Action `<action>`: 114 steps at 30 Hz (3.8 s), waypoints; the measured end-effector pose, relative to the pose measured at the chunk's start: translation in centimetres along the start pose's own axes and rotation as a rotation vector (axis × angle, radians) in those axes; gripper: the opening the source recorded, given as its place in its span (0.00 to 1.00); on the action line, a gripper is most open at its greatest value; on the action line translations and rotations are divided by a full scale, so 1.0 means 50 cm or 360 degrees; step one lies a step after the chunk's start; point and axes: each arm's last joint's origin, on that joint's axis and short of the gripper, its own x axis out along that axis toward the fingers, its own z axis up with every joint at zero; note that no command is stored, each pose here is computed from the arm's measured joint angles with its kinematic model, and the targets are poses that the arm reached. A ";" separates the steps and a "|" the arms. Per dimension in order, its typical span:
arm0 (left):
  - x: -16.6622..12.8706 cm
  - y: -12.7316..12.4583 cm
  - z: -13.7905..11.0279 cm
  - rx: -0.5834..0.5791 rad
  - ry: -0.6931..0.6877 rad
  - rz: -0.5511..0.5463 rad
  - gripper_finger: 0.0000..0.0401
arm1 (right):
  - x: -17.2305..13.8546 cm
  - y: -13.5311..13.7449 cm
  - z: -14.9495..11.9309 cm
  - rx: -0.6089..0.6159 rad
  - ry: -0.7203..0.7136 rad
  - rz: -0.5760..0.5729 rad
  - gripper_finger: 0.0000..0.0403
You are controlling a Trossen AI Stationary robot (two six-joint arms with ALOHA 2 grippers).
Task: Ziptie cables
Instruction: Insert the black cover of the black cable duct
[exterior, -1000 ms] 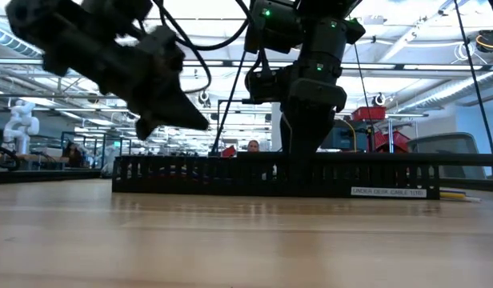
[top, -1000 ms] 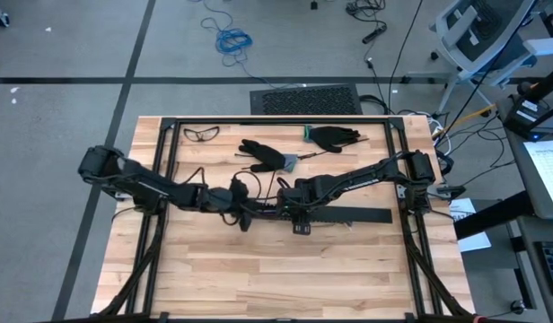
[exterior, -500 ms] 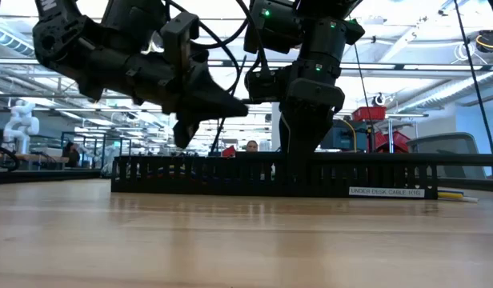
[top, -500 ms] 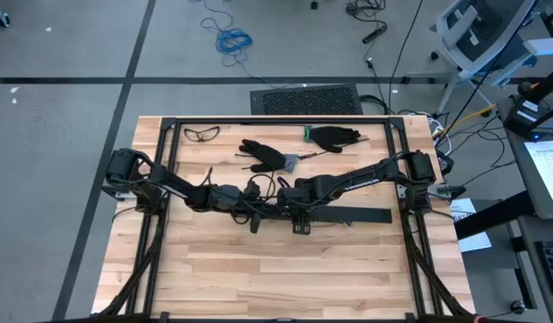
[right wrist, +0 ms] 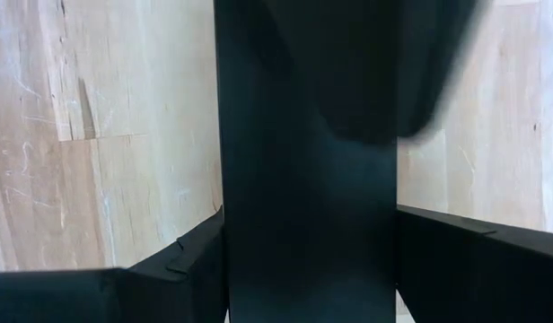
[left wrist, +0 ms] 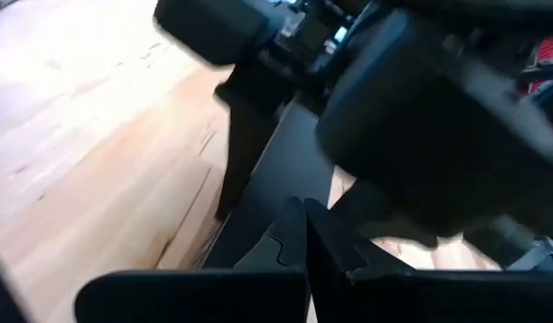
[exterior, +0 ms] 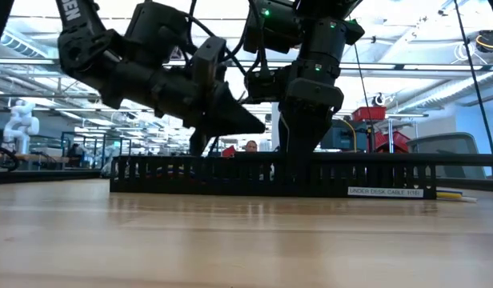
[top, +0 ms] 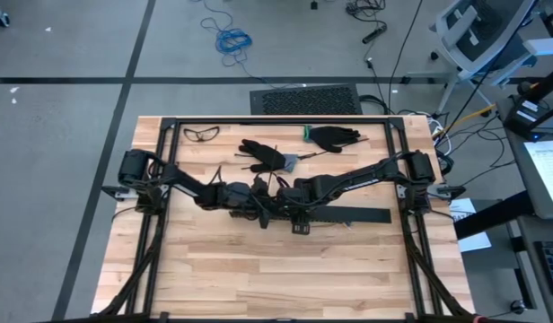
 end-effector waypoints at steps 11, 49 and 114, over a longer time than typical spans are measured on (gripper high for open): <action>0.006 0.003 -0.008 0.0094 0.0130 0.0059 0.00 | 0.000 -0.001 0.000 0.0000 -0.0001 0.0000 0.58; 0.021 0.033 -0.056 0.0203 0.0320 0.0148 0.00 | 0.000 -0.005 0.000 -0.0083 0.0004 -0.0002 0.58; 0.021 0.034 -0.053 0.0219 0.0286 0.0146 0.00 | -0.123 0.005 0.032 -0.0288 0.0258 0.0062 0.77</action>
